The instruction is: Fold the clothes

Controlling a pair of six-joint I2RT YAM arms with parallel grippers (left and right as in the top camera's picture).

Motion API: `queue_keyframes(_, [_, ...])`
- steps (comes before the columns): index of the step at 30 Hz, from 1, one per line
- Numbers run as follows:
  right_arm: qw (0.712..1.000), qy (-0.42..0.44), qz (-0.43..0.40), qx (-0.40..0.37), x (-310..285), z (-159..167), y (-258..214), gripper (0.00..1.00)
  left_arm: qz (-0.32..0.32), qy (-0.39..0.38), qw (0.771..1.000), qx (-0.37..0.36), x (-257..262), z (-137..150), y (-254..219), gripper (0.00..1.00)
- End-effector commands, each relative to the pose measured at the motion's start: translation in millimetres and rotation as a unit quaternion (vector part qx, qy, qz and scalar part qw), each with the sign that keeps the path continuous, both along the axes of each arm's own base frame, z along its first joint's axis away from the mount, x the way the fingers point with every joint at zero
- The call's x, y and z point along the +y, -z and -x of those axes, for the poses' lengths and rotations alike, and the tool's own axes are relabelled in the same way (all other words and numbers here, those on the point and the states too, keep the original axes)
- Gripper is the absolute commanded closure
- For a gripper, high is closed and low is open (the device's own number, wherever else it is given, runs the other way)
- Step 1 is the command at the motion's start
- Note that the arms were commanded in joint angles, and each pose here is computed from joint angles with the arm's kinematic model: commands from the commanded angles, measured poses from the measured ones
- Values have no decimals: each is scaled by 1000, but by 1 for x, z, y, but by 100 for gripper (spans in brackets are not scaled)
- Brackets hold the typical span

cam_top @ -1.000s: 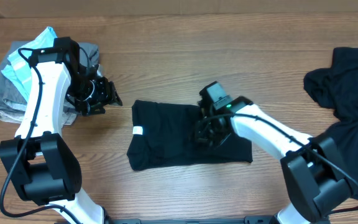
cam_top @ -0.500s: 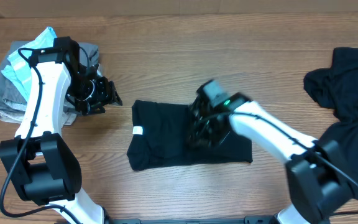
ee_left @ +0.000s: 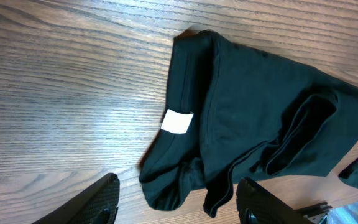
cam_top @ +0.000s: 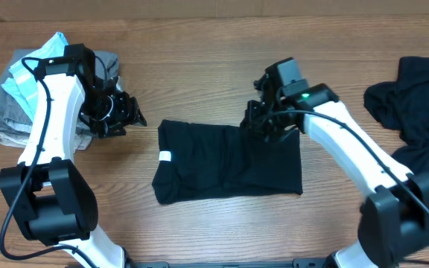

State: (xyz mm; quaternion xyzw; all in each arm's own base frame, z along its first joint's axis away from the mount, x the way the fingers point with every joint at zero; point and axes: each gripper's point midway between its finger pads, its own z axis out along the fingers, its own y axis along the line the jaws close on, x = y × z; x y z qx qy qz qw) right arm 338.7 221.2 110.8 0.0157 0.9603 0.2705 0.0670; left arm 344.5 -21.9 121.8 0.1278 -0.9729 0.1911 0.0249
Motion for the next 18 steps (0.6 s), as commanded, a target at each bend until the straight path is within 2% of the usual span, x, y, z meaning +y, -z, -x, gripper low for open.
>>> queue_keyframes(1, [999,7,24,30,8,5,36,92,-1,8,1000,-2,0,2,-1,37])
queue_keyframes(6, [998,-5,35,48,22,10,72,92,-1,9,1000,-1,0,2,-1,37])
queue_keyframes(11, [997,-29,13,64,48,20,88,92,-2,9,1000,-4,0,1,-1,36])
queue_keyframes(16, [995,-85,-13,41,67,26,82,91,-10,10,1000,-5,3,0,0,36])
queue_keyframes(18, [991,-114,-57,32,73,24,63,84,-12,10,1000,-5,3,0,1,36])
